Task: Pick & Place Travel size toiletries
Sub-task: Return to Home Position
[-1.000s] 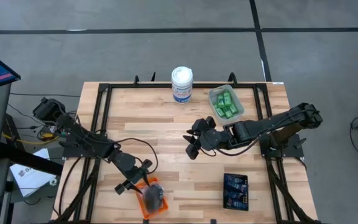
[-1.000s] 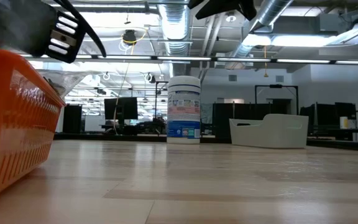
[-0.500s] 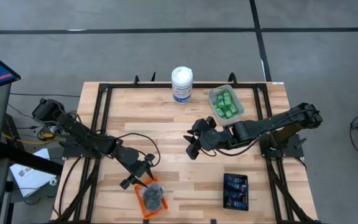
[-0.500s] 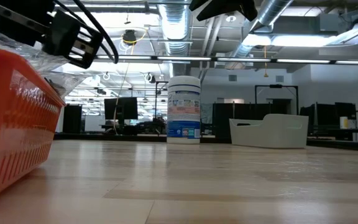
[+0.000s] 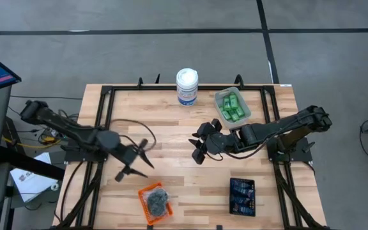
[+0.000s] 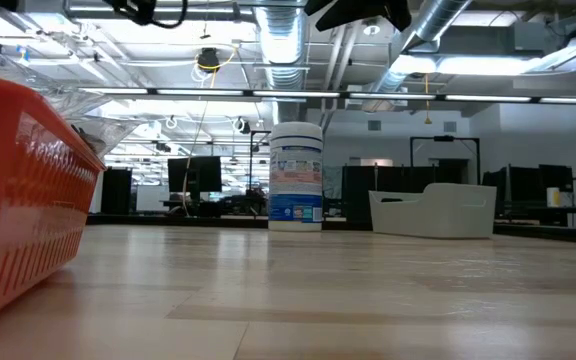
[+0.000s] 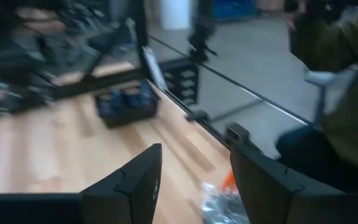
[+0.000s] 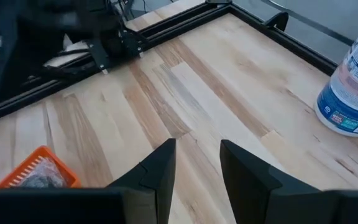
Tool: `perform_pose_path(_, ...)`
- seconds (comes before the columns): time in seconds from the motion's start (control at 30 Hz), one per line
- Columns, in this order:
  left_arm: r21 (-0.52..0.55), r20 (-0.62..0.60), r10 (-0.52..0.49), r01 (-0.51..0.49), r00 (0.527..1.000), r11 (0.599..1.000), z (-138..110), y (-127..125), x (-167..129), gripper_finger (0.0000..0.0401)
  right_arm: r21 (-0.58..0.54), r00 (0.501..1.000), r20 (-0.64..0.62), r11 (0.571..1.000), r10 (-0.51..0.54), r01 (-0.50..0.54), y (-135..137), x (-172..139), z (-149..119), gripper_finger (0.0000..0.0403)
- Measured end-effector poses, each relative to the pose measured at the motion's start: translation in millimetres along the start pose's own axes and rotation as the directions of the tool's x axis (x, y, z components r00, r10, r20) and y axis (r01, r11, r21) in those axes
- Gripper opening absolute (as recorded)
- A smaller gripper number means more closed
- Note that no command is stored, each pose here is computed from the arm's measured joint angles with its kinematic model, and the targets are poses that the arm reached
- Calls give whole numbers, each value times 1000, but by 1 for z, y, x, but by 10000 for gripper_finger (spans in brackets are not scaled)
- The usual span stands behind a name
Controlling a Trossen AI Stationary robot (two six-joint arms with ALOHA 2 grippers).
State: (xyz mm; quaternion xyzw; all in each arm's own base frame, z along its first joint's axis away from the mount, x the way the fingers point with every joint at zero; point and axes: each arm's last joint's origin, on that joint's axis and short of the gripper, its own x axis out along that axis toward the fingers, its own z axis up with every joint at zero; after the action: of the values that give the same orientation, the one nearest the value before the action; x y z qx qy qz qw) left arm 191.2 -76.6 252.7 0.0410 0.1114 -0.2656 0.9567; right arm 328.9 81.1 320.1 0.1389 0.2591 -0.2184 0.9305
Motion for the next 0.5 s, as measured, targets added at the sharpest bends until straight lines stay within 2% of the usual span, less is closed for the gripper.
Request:
perform_pose_path(0.1,1,34,90,-90,995,996,8,2,-20,187,-17,1000,18,1000,10,-9,-2,-8,6,118)
perform_pose_path(0.27,-8,115,227,-227,967,974,19,1,-57,177,-40,994,98,998,54,-51,-13,-39,24,118)
perform_pose_path(0.5,-32,202,327,-328,923,944,21,-6,-103,118,-88,972,212,992,105,-88,-42,-92,44,118)
